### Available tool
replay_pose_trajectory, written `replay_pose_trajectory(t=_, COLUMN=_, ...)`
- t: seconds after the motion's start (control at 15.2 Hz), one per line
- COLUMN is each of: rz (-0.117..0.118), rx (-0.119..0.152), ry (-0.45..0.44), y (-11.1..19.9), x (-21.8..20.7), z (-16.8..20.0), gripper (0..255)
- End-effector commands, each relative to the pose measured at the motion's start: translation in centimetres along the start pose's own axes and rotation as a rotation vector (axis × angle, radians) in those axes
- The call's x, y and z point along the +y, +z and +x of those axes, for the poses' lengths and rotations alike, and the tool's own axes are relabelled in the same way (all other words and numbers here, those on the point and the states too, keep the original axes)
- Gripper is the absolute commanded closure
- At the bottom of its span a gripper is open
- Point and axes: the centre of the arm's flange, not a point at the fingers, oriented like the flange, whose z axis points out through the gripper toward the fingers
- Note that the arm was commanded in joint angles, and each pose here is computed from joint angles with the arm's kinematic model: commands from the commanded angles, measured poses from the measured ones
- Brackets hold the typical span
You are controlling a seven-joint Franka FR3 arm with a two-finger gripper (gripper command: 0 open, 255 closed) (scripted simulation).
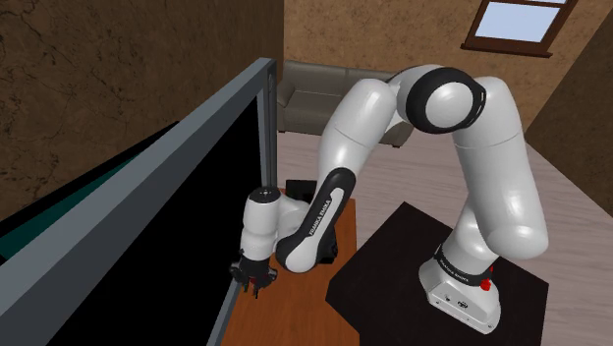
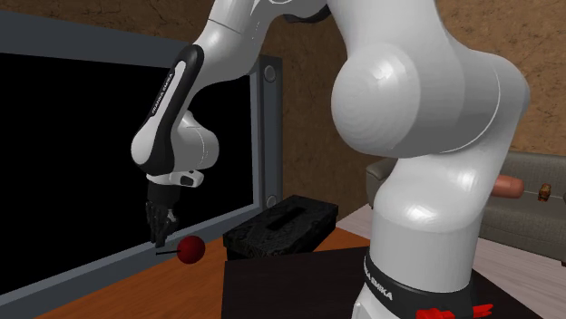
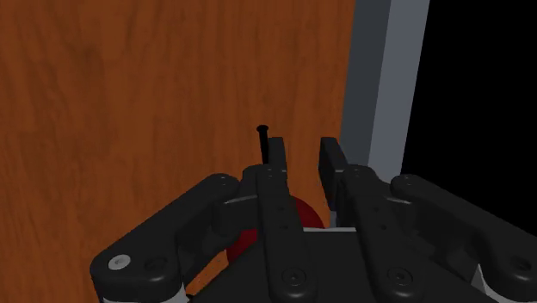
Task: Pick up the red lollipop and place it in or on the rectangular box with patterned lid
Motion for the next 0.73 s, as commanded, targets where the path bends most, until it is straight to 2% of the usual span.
replay_pose_trajectory(t=0.0, rz=-0.002, rx=-0.006, ry=0.002, y=0.5, x=0.2, z=-0.1, gripper=255)
replay_pose_trajectory(t=0.4, rz=-0.002, rx=-0.006, ry=0.002, y=0.5, x=0.2, z=0.0, gripper=255)
replay_pose_trajectory(t=0.46, rz=-0.002, rx=-0.006, ry=0.002, y=0.5, x=0.2, z=0.0, gripper=0)
replay_pose_trajectory(t=0.66, rz=-0.067, rx=-0.213, ry=-0.099, y=0.7, x=0.0, z=7.0, gripper=0)
